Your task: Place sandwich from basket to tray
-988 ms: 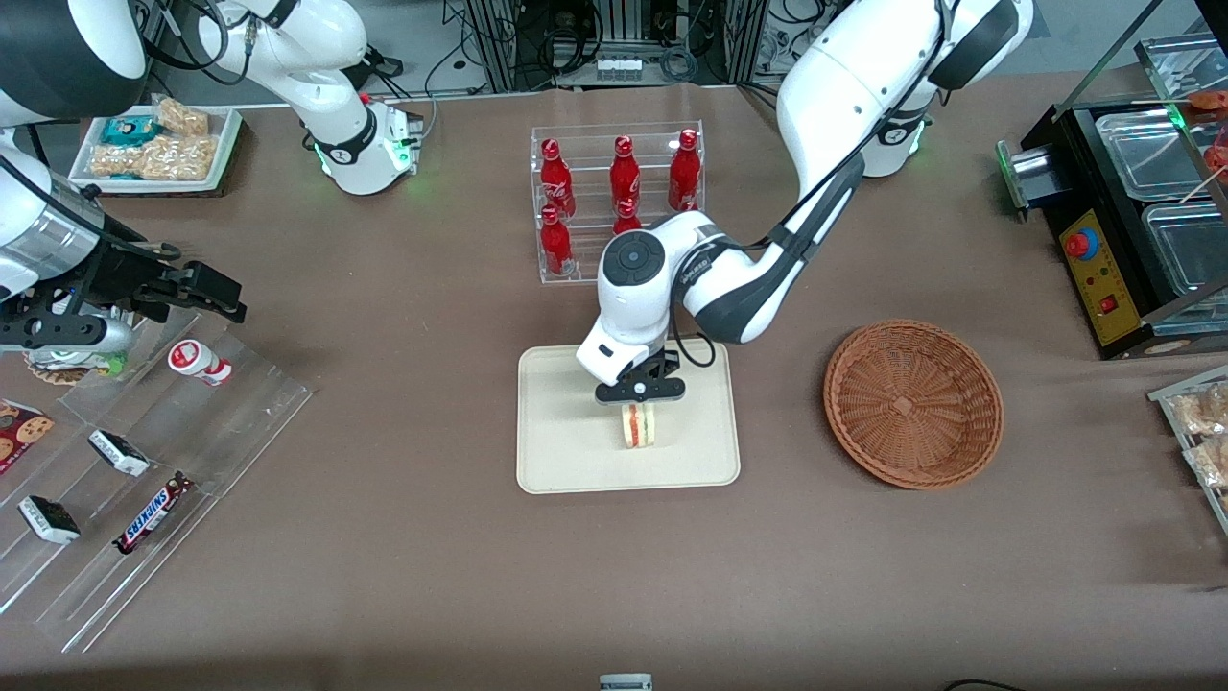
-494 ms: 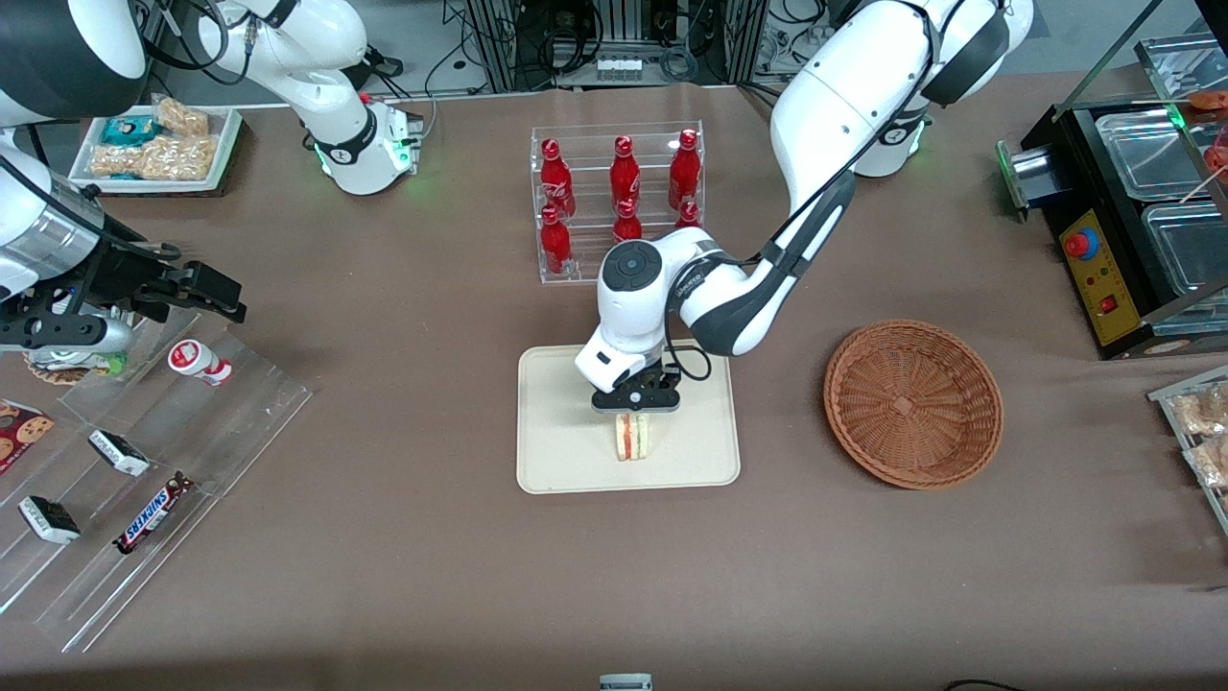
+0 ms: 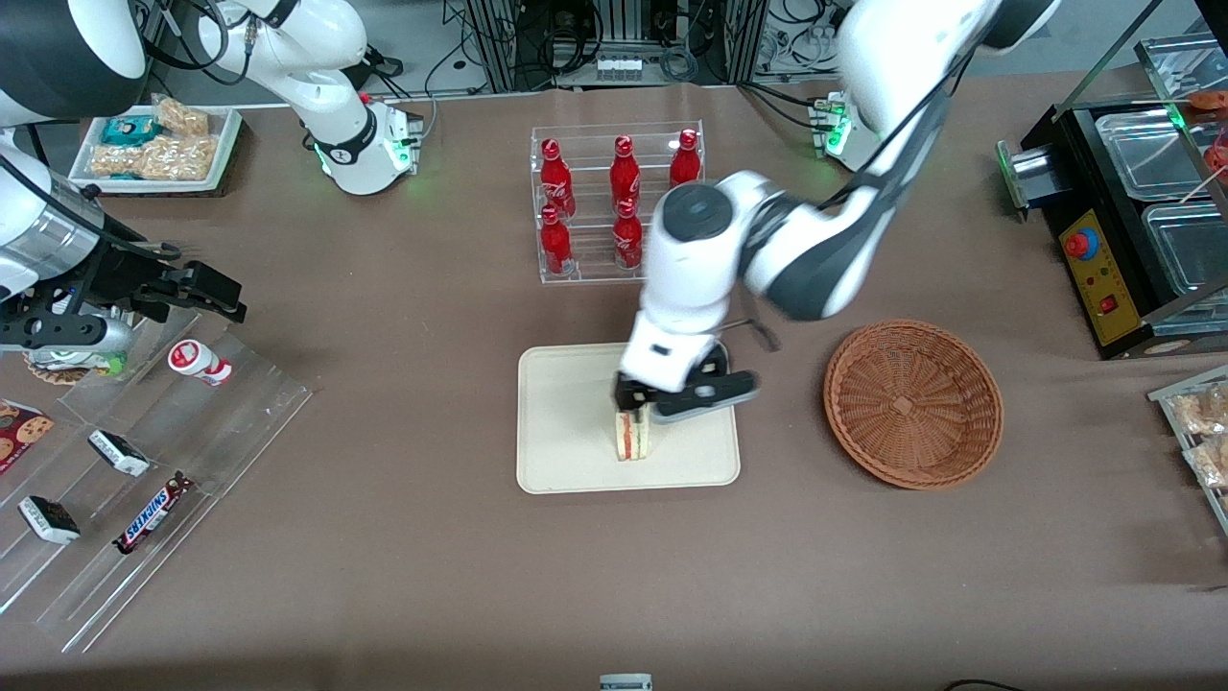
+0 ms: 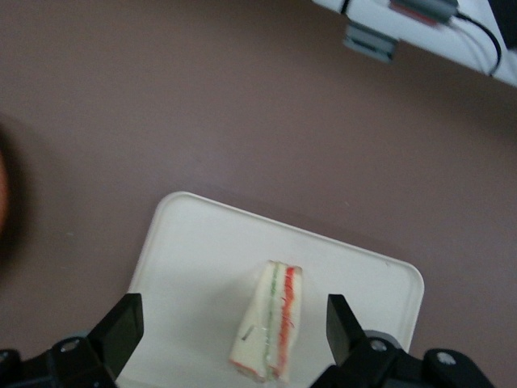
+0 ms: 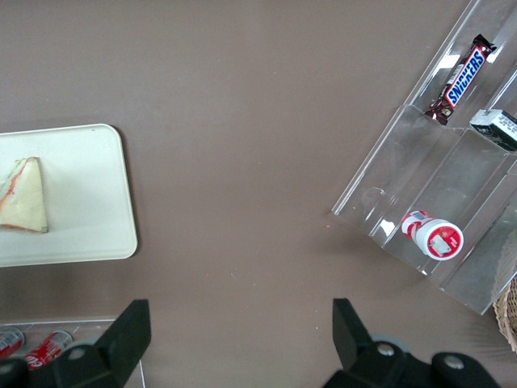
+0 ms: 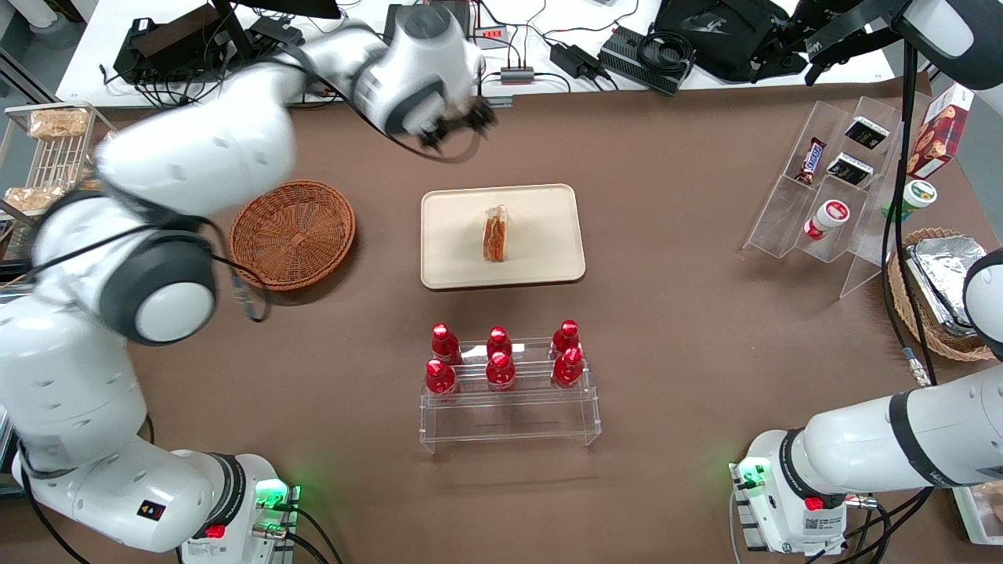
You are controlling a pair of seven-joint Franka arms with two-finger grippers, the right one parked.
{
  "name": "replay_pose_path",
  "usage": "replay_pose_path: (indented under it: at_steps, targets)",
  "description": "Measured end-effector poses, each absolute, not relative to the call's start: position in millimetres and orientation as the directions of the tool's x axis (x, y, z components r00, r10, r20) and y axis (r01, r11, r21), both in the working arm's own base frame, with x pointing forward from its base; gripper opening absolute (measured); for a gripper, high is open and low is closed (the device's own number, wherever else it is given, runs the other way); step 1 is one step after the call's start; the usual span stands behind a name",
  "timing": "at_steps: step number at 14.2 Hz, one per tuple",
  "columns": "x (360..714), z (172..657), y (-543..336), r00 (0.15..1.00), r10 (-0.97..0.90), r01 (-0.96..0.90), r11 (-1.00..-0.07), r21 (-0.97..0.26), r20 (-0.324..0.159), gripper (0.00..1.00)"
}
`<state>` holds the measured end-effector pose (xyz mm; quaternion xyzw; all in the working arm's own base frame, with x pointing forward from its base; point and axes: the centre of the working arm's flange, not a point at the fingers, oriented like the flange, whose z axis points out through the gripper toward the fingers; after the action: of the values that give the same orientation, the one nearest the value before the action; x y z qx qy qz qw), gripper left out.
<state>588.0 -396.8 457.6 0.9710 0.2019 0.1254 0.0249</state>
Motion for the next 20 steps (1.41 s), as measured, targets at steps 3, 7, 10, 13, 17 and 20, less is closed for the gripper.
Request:
replay_pose_path:
  at_steps: [3, 7, 10, 13, 17, 20]
  targets:
    - [610.3, 515.6, -282.0, 0.799, 0.574, 0.579, -0.815, 0.030, 0.178, 1.00]
    - [609.0, 572.2, -121.3, 0.825, 0.563, 0.565, -0.824, -0.052, 0.044, 1.00]
    - [574.8, 597.9, -47.7, 0.927, 0.372, 0.366, -0.925, -0.100, -0.046, 1.00]
    - [543.3, 613.6, -1.7, 0.975, 0.205, 0.202, -0.978, -0.048, -0.080, 1.00]
    - [545.2, 616.1, 5.2, 0.997, 0.042, 0.040, -0.999, -0.019, -0.064, 1.00]
    - [563.1, 614.1, 2.9, 0.999, 0.035, 0.035, -0.999, -0.019, 0.020, 1.00]
